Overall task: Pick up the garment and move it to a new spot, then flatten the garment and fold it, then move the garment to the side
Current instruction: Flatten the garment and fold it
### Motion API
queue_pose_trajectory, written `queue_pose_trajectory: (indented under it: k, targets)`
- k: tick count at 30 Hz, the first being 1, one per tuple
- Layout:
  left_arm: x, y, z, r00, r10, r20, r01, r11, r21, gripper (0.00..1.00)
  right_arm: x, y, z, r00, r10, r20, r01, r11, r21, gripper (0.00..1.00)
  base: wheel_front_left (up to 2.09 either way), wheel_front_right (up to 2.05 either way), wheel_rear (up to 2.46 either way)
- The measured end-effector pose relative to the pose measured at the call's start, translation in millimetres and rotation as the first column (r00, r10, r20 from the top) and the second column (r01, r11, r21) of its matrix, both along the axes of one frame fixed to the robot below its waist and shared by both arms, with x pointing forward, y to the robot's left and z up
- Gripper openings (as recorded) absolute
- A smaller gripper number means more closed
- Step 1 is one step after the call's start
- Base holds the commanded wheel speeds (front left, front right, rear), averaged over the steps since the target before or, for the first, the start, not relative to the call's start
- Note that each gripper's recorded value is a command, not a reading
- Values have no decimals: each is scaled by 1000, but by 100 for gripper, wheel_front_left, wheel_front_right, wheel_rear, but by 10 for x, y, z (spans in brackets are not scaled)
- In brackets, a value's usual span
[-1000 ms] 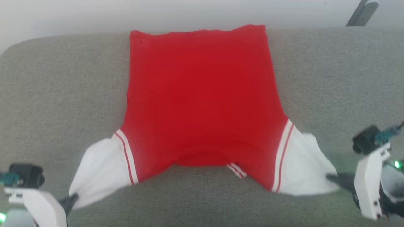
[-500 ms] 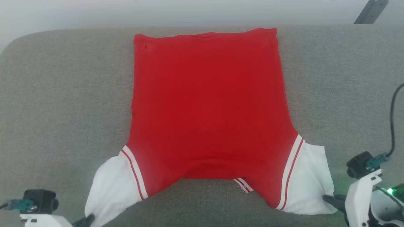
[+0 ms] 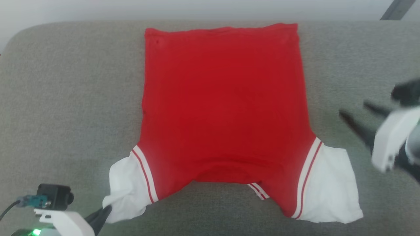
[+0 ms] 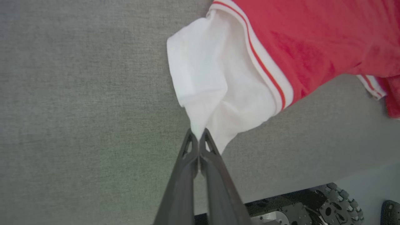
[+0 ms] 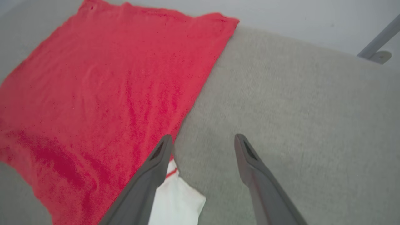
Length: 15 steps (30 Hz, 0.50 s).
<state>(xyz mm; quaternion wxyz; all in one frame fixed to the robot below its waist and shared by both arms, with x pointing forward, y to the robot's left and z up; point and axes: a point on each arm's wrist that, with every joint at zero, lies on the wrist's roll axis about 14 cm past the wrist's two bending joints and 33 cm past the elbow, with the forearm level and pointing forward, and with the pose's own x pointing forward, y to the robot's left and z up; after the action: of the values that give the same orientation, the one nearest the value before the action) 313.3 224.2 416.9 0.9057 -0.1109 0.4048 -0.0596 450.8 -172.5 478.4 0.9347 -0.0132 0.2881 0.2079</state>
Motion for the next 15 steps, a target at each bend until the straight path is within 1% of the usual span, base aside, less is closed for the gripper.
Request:
queue_pose_trajectory:
  k: [2, 3, 5, 7, 9, 11, 13, 15]
  targets:
    - [49, -18, 7, 1000, -4, 13, 5, 1000, -4, 0, 271, 44, 161, 996, -28, 88, 27, 999, 17, 100, 0, 0, 0]
    - [64, -36, 2, 1000, -9, 16, 9, 1000, -9, 0, 399, 46, 209, 992, -38, 123, 38, 999, 6, 100, 0, 0, 0]
    - [87, -71, -15, 1000, -15, 16, 16, 1000, -18, 0, 650, 109, 282, 983, -61, 175, 58, 998, 23, 100, 0, 0, 0]
    - [123, -103, -22, 1000, -23, 20, 23, 999, -28, 0, 885, 140, 290, 975, -70, 209, 72, 997, -3, 100, 0, 0, 0]
    - [142, -103, -42, 999, -29, 21, 30, 999, -23, 0, 1101, 181, 260, 974, -80, 213, 85, 996, -15, 100, 0, 0, 0]
    - [170, -121, -53, 999, -33, 23, 33, 999, -31, 0, 1291, 235, 176, 978, -87, 191, 93, 995, -23, 100, 0, 0, 0]
    - [189, -125, -77, 999, -35, 21, 36, 999, -33, 0, 1471, 259, 70, 982, -92, 164, 102, 993, -53, 100, 0, 0, 0]
    - [203, -124, -107, 999, -34, 15, 35, 999, -37, 0, 1628, 327, -46, 988, -99, 121, 106, 993, -55, 100, 0, 0, 0]
